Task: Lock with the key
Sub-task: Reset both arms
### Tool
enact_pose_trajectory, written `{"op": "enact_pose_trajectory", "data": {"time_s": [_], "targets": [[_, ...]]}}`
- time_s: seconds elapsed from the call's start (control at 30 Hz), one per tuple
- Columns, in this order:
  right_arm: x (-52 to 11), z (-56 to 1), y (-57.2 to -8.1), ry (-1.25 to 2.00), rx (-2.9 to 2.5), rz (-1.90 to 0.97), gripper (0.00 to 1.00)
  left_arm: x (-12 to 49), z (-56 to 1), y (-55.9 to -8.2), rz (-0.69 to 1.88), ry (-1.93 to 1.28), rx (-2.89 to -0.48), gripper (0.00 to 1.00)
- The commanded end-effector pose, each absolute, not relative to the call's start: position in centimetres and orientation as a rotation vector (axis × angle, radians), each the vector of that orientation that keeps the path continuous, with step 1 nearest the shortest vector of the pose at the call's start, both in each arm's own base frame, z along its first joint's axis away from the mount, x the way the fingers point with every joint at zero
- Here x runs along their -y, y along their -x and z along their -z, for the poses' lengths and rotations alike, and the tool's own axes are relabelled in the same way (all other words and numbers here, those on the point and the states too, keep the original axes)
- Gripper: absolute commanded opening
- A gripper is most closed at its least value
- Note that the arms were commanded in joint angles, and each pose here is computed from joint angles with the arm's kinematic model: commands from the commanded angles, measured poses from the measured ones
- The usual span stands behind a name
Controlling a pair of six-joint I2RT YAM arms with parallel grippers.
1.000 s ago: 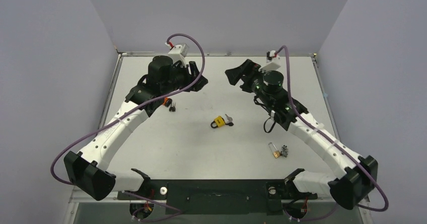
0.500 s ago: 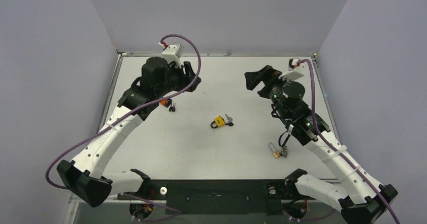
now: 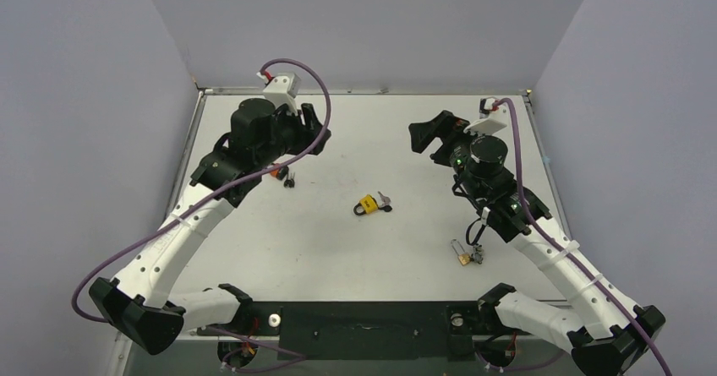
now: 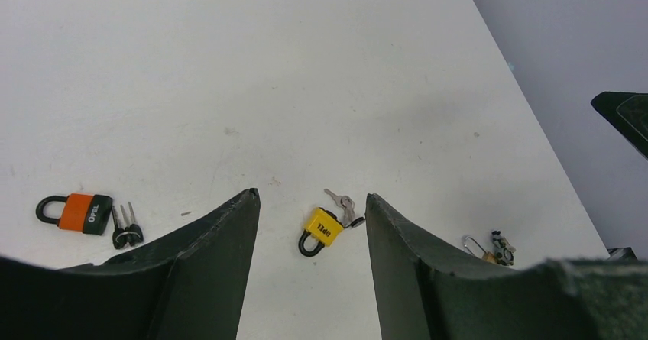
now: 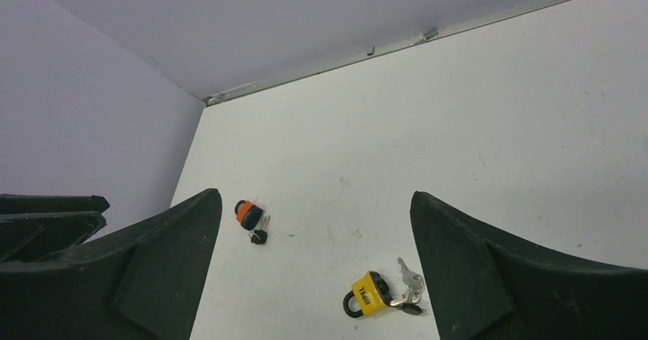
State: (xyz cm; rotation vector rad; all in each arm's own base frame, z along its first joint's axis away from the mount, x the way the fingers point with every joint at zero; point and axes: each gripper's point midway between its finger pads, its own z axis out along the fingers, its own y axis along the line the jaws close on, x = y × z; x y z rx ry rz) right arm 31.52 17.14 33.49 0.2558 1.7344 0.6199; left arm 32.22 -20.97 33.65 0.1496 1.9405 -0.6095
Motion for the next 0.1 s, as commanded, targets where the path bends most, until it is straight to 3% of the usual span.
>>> {"op": "enact_pose_trajectory", "data": {"time_s": [0.0, 0.07], "targets": [[-16.45, -34.15, -31.66, -0.257, -1.708, -0.597, 0.89, 20.46, -34.52, -32.16, 0.588, -0.145, -1.913, 0.51], [-16.36, -34.14, -31.60, -0.258, -1.708, -0.596, 0.89, 20.46, -34.51, -32.09, 0.589, -0.145, -1.912, 0.51]]}}
